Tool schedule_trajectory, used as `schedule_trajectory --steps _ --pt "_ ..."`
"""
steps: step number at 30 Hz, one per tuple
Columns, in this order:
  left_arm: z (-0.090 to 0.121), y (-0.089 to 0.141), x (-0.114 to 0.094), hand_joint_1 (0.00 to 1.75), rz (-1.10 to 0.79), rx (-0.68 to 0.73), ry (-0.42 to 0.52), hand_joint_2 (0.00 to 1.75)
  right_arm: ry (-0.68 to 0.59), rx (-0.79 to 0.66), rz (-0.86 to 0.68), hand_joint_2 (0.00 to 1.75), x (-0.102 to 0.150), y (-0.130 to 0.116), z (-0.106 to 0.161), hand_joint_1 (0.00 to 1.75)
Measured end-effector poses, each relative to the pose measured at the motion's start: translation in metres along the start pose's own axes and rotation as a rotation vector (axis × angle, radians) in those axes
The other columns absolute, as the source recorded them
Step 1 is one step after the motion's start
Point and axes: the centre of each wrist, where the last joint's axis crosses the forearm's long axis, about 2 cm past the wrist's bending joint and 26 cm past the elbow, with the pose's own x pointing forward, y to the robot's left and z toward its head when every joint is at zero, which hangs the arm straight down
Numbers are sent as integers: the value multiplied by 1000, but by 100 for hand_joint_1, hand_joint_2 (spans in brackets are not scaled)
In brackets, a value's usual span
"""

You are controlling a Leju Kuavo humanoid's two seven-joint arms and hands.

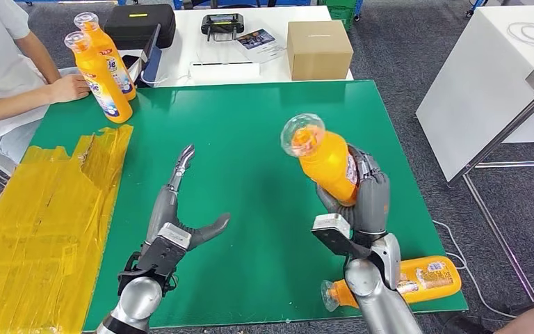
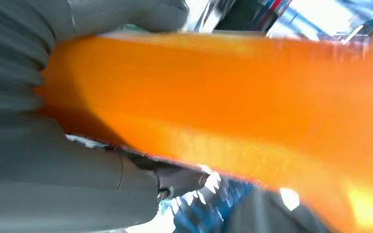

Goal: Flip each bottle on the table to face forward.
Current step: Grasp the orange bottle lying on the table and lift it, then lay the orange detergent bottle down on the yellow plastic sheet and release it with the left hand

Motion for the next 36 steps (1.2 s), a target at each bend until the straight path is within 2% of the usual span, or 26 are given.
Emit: schedule_trajectory --steps 5,8,11,16,28,36 --pt "-5 -2 2 0 42 -28 -7 175 3 31 -152 175 13 6 2 175" --pt "-8 -4 3 0 151 -74 2 175 -12 103 -287 175 22 17 7 175" --pt "-11 -5 3 0 253 -107 6 175 -26 133 -340 175 32 29 12 175" --pt "-17 -1 2 0 444 -155 7 175 3 187 -392 175 40 48 21 175" --pt "-27 6 -3 0 526 -191 7 175 14 300 -439 175 51 79 31 175" --pt "-27 6 -5 0 529 -194 13 175 23 335 -441 175 51 87 35 175"
